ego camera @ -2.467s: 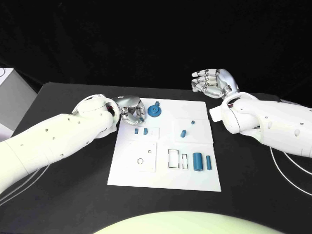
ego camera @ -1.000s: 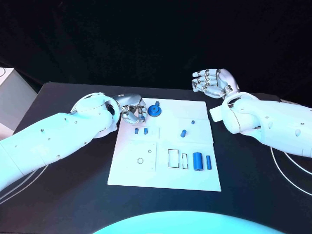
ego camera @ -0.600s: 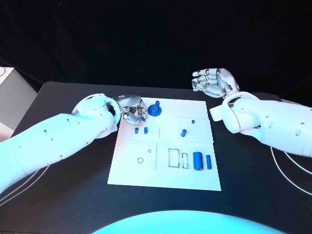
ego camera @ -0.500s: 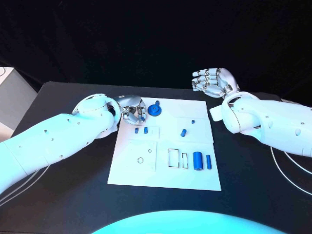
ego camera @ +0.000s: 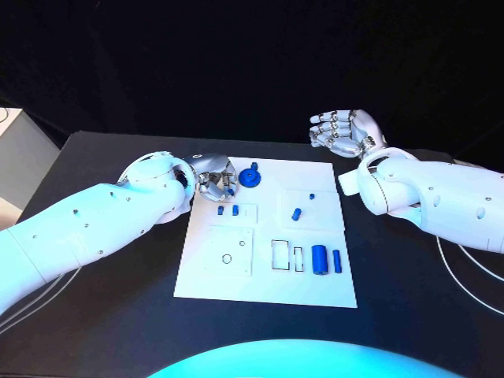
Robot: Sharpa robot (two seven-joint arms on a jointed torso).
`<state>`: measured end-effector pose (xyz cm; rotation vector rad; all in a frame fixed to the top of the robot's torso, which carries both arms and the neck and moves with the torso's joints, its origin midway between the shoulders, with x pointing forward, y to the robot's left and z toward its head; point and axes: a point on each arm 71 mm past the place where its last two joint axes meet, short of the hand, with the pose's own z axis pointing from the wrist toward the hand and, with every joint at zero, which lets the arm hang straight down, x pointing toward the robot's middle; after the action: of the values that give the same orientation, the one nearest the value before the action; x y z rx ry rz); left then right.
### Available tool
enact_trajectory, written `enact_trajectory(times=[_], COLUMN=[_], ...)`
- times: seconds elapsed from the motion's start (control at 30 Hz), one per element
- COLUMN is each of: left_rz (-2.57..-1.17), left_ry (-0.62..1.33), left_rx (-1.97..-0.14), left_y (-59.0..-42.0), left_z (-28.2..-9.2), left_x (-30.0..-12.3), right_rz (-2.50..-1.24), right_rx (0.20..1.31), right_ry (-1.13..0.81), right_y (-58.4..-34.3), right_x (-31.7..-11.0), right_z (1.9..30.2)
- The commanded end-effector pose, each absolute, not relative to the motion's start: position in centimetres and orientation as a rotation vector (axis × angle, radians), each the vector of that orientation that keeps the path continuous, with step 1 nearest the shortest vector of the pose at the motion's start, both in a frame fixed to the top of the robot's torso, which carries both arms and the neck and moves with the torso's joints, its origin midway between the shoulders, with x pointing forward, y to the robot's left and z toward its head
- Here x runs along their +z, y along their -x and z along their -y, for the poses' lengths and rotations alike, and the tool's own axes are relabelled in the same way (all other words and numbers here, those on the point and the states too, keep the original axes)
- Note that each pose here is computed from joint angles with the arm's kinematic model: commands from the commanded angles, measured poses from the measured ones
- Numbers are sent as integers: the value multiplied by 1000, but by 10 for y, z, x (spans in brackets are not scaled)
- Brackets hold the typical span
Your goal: Assemble the parts on the task board
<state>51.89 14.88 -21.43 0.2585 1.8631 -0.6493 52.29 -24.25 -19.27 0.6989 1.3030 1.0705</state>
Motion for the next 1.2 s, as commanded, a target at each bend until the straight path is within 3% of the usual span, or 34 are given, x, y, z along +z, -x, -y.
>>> enact_trajectory(times=[0.03, 1.2], left_rz=[-1876, -1914], left_ry=[-272, -268], left_rx=[-649, -637], left_y=[-518, -519], left_z=[-147, -148], left_x=[-216, -226], right_rz=[-1310, -1310], right_rx=[1088, 1089], right_ry=[-681, -680], right_y=[-522, -522], right_x=[-192, -193], right_z=[240, 240])
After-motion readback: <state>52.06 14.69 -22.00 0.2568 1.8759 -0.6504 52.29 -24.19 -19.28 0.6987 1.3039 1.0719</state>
